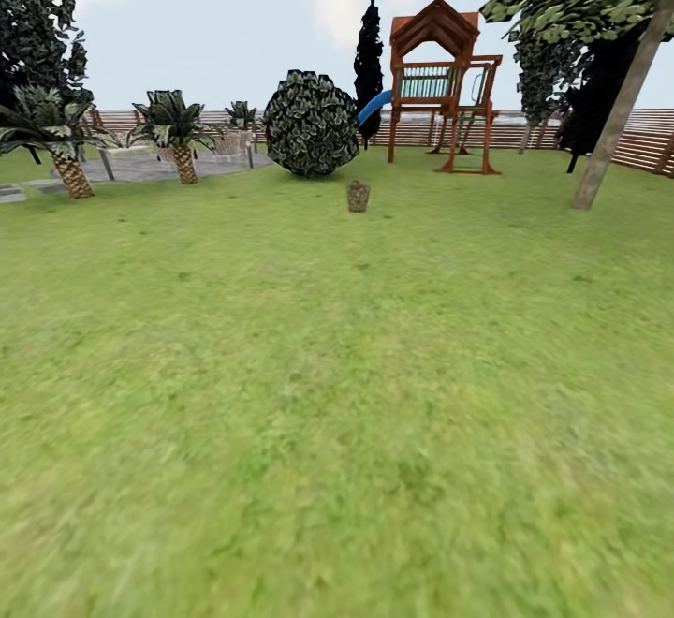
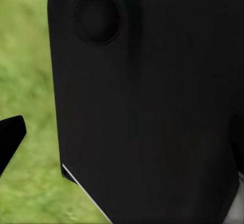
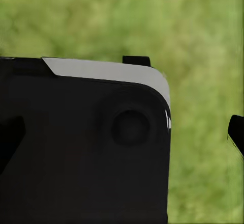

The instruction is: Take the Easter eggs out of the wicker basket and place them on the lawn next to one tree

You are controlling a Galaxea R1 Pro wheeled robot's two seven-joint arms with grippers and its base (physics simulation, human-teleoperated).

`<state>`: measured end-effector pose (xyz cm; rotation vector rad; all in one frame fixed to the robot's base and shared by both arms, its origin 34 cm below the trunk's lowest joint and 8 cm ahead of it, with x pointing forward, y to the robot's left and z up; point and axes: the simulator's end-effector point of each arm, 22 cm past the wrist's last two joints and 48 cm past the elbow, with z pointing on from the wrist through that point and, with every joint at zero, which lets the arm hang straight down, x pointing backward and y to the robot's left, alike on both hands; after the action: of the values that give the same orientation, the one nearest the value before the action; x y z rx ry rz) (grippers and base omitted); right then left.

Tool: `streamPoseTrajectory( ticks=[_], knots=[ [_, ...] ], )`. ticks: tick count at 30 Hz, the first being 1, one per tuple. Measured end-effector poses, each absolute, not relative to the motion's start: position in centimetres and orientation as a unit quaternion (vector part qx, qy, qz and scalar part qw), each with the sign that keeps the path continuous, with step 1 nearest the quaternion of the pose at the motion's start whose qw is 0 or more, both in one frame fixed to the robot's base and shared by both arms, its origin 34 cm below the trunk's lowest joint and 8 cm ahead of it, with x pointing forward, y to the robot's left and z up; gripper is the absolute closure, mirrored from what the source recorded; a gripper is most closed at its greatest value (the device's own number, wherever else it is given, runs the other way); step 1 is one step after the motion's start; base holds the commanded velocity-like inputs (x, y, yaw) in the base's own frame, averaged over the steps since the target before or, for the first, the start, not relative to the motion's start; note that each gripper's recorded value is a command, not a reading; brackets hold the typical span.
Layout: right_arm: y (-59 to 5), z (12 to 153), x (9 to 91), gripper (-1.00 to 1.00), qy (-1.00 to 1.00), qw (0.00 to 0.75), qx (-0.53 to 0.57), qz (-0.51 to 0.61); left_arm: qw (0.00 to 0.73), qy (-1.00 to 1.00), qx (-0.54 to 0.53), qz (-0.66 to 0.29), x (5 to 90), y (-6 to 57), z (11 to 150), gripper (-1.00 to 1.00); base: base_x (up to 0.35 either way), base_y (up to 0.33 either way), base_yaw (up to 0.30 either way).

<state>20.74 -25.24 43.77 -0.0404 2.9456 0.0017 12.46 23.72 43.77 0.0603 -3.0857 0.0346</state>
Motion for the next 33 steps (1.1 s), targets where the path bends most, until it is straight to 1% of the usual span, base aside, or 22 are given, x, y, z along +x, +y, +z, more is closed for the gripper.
streamPoseTrajectory(
  ticks=[33],
  knots=[
    [-25.24, 43.77, 20.74, -1.00, 0.995, 0.098, -0.013, 0.001, 0.027, -0.999, 0.020, 0.011, 12.46, 23.74, 43.77, -1.00, 0.342, 0.000, 0.000]
  ],
)
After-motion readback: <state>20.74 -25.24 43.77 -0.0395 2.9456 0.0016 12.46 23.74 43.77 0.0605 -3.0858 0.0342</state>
